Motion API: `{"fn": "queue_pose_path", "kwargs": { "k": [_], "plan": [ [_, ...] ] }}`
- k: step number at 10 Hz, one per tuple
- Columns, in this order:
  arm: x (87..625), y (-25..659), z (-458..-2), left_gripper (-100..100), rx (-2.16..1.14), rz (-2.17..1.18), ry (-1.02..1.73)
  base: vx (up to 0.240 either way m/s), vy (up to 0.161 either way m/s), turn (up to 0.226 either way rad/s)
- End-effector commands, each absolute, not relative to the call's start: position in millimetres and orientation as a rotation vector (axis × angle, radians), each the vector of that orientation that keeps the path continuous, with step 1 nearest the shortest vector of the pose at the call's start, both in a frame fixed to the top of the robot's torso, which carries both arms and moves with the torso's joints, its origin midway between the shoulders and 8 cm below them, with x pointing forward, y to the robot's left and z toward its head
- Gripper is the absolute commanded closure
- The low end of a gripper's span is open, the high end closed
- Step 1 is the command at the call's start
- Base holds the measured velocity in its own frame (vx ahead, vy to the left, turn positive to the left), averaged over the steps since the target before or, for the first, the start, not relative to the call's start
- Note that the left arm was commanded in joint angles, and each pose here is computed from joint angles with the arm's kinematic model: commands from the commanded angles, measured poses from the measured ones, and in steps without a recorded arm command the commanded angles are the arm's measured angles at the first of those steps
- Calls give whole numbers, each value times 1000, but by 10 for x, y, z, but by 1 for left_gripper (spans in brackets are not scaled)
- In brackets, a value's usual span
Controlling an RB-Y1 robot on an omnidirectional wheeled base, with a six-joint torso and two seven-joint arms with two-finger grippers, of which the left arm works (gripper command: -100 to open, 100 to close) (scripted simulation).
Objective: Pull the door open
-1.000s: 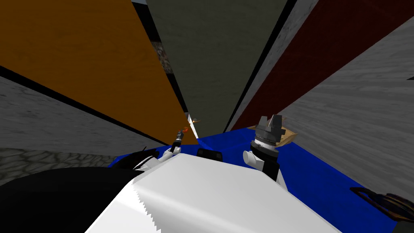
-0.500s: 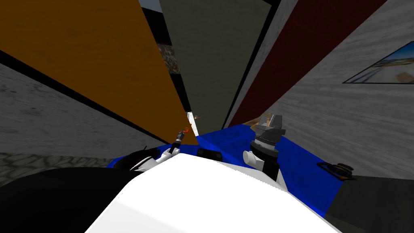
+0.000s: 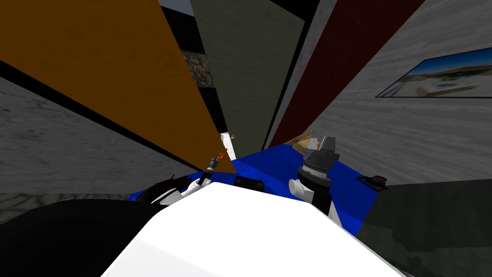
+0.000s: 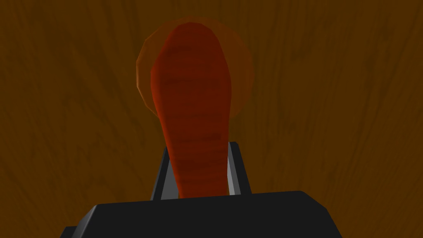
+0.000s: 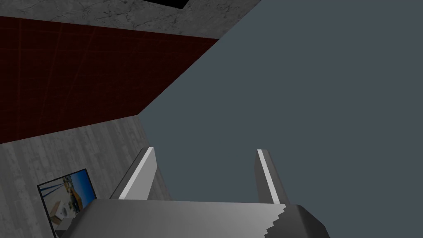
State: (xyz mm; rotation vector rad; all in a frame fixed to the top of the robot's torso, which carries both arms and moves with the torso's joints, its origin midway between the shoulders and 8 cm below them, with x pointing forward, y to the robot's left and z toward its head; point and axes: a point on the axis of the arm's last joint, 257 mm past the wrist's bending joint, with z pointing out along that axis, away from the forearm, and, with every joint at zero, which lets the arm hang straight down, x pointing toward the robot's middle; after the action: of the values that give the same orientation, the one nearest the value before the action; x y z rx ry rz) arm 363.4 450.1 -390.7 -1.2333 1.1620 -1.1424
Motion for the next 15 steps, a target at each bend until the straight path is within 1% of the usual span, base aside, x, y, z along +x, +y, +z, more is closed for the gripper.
{"fn": "queue_pose_path", "kwargs": {
  "k": [1, 3, 6, 10, 13, 14, 15],
  "plan": [
    [3521, 4443, -3923, 100, -1225, -1169, 1181, -170, 20, -106],
    [3405, 4410, -3917, 100, -1212, -1195, 1202, -200, 54, -119],
    [3349, 4465, -3923, 100, -1211, -1191, 1212, -124, 40, -66],
    [3150, 4450, -3928, 100, -1198, -1217, 1231, -198, 61, -185],
    [2983, 4433, -3919, 100, -1186, -1241, 1246, -262, 80, -216],
    [2940, 4428, -3916, 100, -1183, -1247, 1250, -260, 77, -157],
    [2973, 4499, -3908, 100, -1184, -1230, 1246, -116, 37, -15]
  ]
}}
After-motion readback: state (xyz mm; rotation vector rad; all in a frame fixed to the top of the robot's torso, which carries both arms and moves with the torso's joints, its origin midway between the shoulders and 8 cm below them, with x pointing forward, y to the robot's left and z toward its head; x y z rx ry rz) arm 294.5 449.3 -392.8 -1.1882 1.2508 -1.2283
